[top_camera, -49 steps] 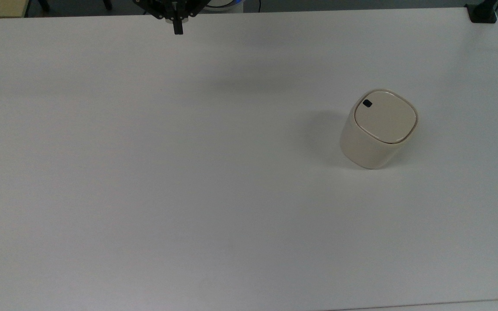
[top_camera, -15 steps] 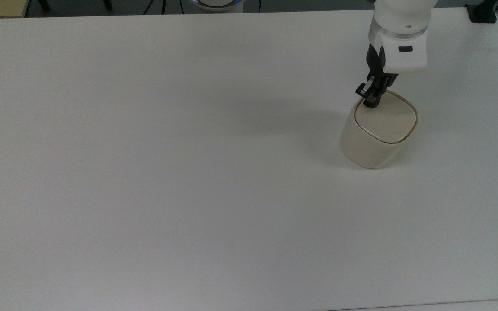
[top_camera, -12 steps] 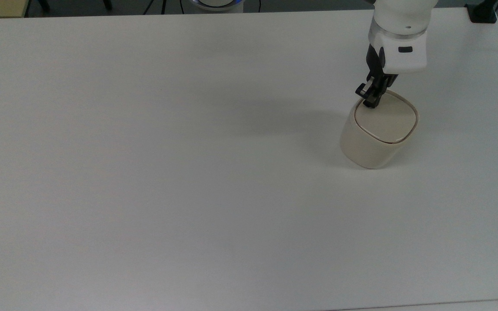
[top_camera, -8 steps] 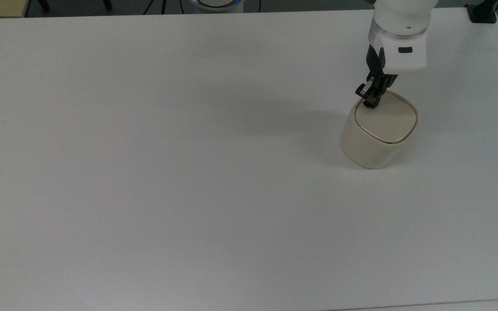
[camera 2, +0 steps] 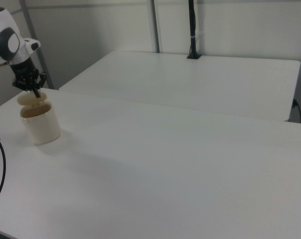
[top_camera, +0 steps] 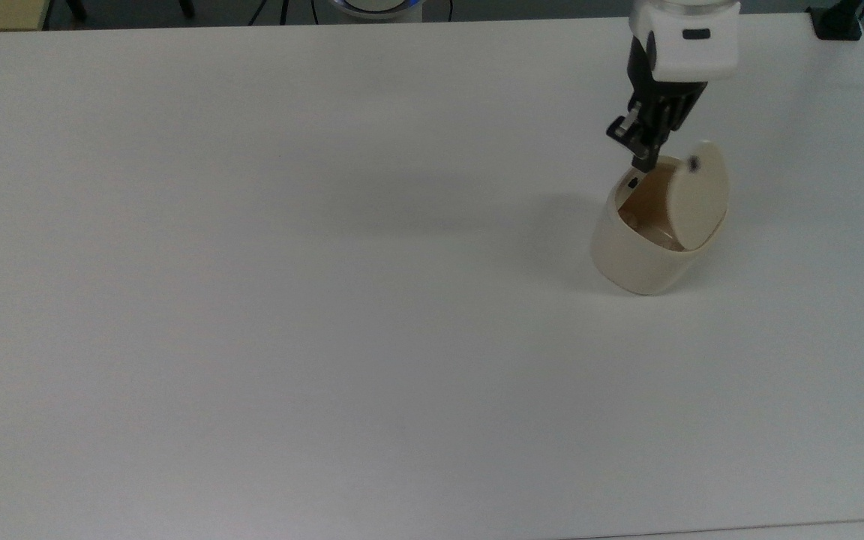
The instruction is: Open the trash bin
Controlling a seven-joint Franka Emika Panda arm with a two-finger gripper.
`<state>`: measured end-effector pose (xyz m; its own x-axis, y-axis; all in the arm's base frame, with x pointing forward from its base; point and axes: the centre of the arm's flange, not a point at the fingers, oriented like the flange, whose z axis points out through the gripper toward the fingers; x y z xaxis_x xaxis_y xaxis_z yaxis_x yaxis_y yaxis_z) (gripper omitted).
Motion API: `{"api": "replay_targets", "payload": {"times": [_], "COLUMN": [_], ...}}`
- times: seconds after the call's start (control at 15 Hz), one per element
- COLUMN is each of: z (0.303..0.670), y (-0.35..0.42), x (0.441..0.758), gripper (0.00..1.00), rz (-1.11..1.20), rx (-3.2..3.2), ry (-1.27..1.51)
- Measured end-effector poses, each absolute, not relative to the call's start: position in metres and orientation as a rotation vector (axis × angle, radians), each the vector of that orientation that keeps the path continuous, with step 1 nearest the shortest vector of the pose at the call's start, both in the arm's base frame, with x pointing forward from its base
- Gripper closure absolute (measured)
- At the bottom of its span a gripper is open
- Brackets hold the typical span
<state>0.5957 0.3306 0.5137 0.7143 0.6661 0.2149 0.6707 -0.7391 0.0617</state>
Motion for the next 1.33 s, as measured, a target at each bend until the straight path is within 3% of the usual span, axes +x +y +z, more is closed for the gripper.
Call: {"api": "replay_targets", "payload": {"times": [0.4, 0.67, 1.0, 1.07, 1.33], "z": [0.577, 0.578, 0.581, 0.585, 0.599], "y": [0.191, 0.119, 0.075, 0.069, 0.048], "x": [0.598, 0.597, 0.580, 0.577, 0.572], "gripper": [0.98, 0.98, 0.96, 0.93, 0.56], "rz": [-0.165, -0.061, 0.078, 0.080, 0.052], "rx": [-3.076, -3.155, -3.184, -3.187, -3.196], "ry": [-0.717, -0.455, -0.318, -0.300, -0.237]}}
